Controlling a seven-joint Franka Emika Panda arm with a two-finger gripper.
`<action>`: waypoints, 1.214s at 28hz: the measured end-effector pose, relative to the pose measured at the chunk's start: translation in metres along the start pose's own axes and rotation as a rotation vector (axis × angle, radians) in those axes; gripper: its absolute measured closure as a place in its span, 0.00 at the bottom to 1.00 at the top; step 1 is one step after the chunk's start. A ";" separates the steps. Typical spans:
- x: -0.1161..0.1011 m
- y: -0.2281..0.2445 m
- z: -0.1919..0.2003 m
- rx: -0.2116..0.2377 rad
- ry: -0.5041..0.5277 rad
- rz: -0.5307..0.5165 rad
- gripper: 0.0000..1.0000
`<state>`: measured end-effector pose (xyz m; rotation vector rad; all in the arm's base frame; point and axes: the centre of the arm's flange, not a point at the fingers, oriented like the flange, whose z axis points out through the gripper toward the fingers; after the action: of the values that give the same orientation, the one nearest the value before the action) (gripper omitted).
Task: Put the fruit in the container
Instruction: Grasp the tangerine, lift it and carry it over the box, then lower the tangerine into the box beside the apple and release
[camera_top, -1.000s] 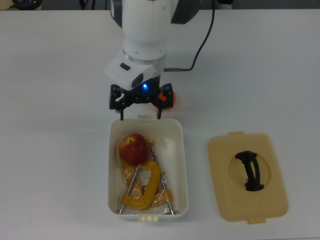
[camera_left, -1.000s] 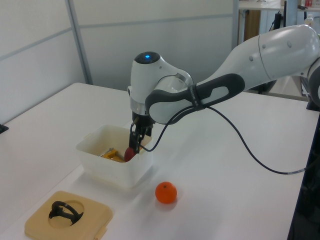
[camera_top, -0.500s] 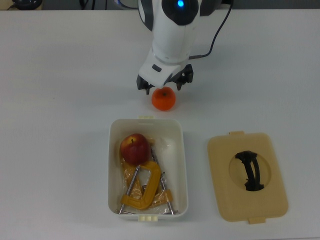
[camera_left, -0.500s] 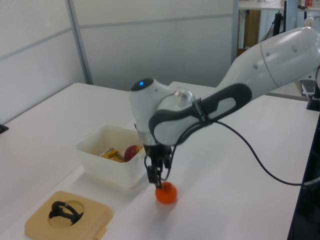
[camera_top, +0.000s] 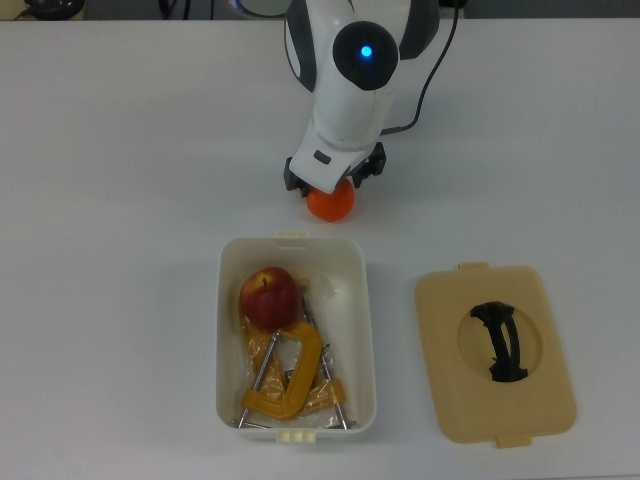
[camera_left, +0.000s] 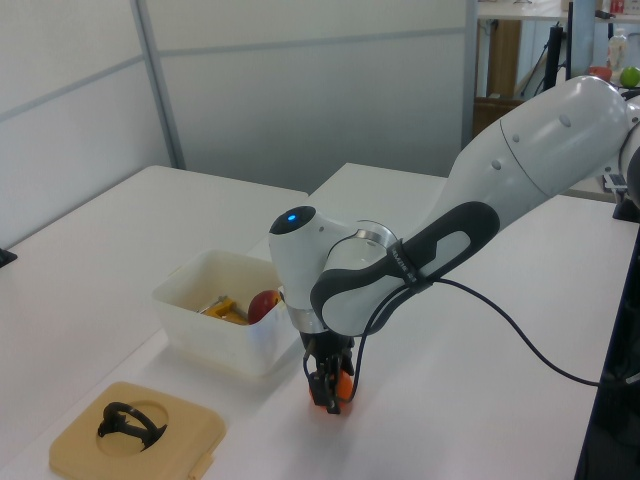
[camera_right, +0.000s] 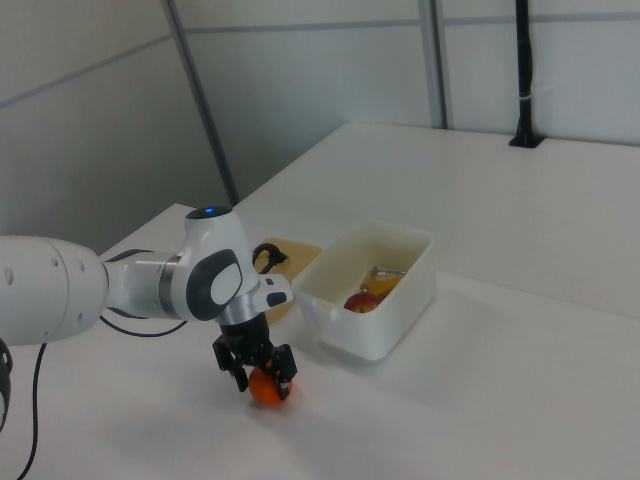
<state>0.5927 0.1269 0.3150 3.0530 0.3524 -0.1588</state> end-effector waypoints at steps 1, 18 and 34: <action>0.000 0.001 0.000 0.000 0.001 0.001 0.15; 0.009 0.028 -0.115 -0.029 0.135 0.054 0.24; 0.054 0.069 -0.157 -0.071 0.489 0.175 0.24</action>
<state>0.6761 0.0834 0.4682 2.9945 0.1047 0.6012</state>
